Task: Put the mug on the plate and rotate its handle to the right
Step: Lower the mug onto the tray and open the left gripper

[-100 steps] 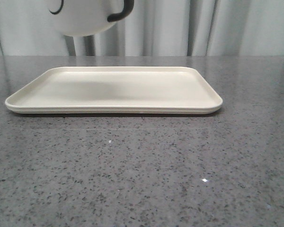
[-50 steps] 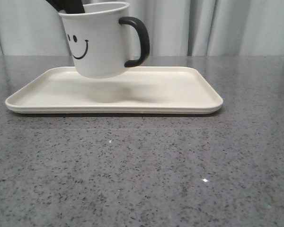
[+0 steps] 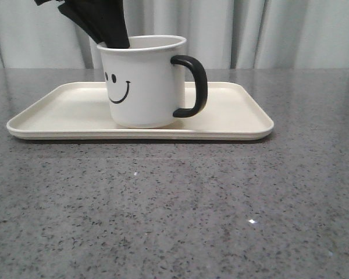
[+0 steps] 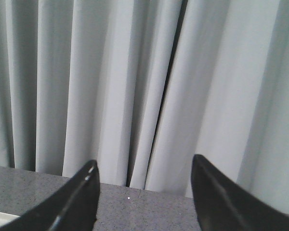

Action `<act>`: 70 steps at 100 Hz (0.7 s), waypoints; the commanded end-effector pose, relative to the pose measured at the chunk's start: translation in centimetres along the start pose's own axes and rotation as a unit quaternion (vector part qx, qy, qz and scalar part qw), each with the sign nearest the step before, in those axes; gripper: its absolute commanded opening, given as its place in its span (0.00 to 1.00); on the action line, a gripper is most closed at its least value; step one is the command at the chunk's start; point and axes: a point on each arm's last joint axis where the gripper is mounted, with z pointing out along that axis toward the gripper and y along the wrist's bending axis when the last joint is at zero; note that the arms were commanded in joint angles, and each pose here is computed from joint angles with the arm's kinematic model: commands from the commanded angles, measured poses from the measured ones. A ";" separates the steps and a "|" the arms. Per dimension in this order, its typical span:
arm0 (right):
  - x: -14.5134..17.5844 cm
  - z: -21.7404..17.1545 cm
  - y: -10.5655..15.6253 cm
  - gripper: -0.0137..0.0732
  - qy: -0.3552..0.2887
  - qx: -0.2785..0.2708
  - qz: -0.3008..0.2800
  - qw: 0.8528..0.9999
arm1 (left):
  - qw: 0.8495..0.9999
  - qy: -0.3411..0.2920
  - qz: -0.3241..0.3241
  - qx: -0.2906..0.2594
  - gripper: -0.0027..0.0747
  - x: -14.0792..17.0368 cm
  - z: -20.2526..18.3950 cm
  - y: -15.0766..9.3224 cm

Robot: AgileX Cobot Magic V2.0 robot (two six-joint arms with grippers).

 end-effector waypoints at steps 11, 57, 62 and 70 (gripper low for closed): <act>-0.9 0.2 -0.3 0.66 -0.013 0.015 -0.002 1.000 | 0.998 -0.065 0.010 0.008 0.01 -0.7 -2.8 -1.1; -0.9 0.2 -0.3 0.66 -0.013 0.015 -0.002 1.000 | 0.996 -0.085 0.010 0.001 0.01 -1.1 -2.9 -0.9; -0.9 0.2 -0.3 0.66 -0.013 0.015 -0.002 1.000 | 0.996 -0.088 0.011 -0.002 0.01 -1.1 -2.9 -0.8; -0.9 0.2 -0.3 0.66 -0.013 0.015 -0.002 1.000 | 0.996 -0.088 0.012 -0.004 0.01 -1.2 -2.9 -0.8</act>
